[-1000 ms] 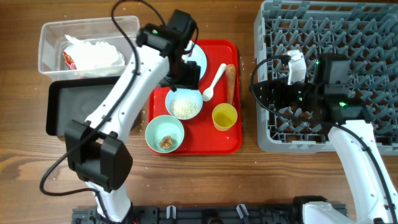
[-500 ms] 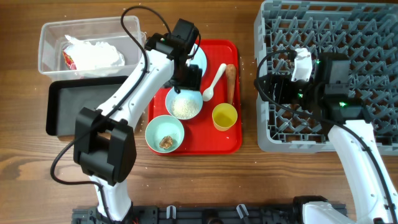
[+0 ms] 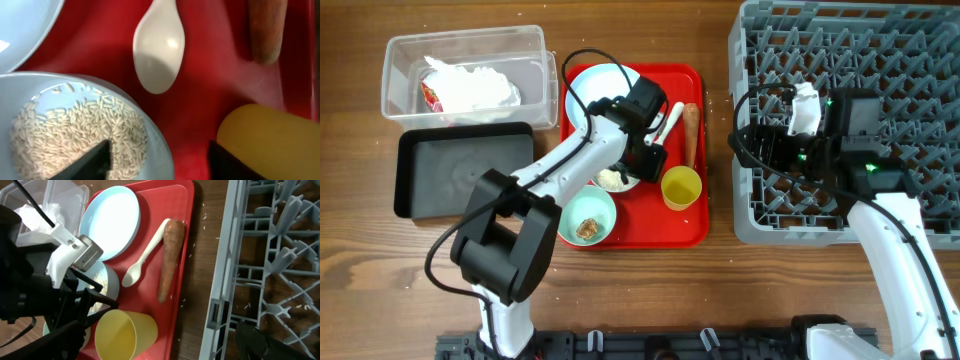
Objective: Sort waste into correct bins and load items into the dishwasher rack
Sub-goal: 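Carry the rice bowl left and tip the rice onto the black tray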
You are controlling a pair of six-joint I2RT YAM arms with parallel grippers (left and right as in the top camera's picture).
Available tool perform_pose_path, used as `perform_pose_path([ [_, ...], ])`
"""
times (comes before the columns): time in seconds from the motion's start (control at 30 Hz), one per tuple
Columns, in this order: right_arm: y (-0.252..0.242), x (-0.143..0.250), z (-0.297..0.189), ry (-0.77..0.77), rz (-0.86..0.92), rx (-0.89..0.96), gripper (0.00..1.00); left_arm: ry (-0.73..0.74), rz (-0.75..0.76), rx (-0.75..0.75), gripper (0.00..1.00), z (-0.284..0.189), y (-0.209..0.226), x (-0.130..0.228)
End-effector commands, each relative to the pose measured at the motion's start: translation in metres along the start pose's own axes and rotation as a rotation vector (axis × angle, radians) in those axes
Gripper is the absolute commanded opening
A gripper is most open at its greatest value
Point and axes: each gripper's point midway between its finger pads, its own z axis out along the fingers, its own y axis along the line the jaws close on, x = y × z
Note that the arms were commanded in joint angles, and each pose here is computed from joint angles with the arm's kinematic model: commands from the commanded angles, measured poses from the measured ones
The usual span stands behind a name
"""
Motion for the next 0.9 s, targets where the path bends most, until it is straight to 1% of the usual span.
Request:
perform_pose_path([
  [0.0,-0.001,-0.005,-0.001,-0.010,0.002,0.009,0.99,-0.007,0.007,0.002,0.38,0.005,0.001,-0.002],
  [0.03,-0.001,-0.005,-0.001,-0.010,0.002,0.009,0.99,-0.005,0.007,0.002,0.32,0.008,0.001,-0.003],
  [0.07,-0.001,-0.005,-0.001,-0.009,0.002,0.009,0.99,-0.003,-0.001,0.001,0.30,0.010,0.001,-0.003],
  [0.13,-0.001,-0.005,-0.001,-0.009,0.002,0.009,0.99,-0.005,0.000,0.002,0.21,0.012,0.001,-0.004],
  [0.23,-0.002,-0.005,-0.001,-0.010,0.001,0.017,0.99,-0.010,0.000,0.002,0.12,0.015,0.002,-0.006],
  [0.27,-0.004,-0.005,-0.001,-0.011,0.001,0.028,0.99,0.001,-0.001,0.000,0.07,0.019,0.003,-0.004],
  [0.3,-0.004,-0.006,-0.001,-0.011,0.000,0.028,0.99,0.007,-0.002,-0.005,0.04,0.021,0.004,-0.003],
  [0.4,-0.004,-0.005,-0.001,-0.011,0.000,0.028,0.99,0.013,-0.004,-0.013,0.04,0.017,0.005,-0.002],
  [0.47,-0.004,-0.005,-0.001,-0.011,0.001,0.028,0.99,-0.018,-0.001,-0.008,0.04,-0.014,0.000,-0.011],
  [0.53,-0.004,-0.006,-0.001,-0.011,0.000,0.028,0.99,-0.083,-0.046,0.008,0.04,-0.066,-0.003,-0.031],
  [0.57,-0.004,-0.006,-0.001,-0.011,0.000,0.028,0.99,-0.133,-0.100,0.028,0.04,-0.104,0.002,-0.041],
  [0.63,-0.004,-0.006,-0.001,-0.012,0.000,0.028,1.00,-0.171,-0.156,0.086,0.04,-0.140,0.009,-0.044],
  [0.7,-0.004,-0.006,-0.001,-0.012,0.001,0.028,0.99,-0.163,-0.269,0.171,0.04,-0.169,0.027,-0.030],
  [0.73,-0.004,-0.006,-0.001,-0.012,0.000,0.028,0.99,-0.125,-0.376,0.166,0.04,-0.181,0.060,-0.011],
  [0.77,-0.004,-0.006,-0.001,-0.012,0.000,0.028,1.00,-0.098,-0.444,0.153,0.04,-0.184,0.082,0.000],
  [0.8,-0.004,-0.006,-0.001,-0.012,0.001,0.028,1.00,-0.072,-0.495,0.150,0.04,-0.187,0.102,0.012],
  [0.87,-0.004,-0.006,-0.001,-0.011,0.003,0.027,1.00,-0.048,-0.541,0.185,0.04,-0.194,0.132,0.031],
])
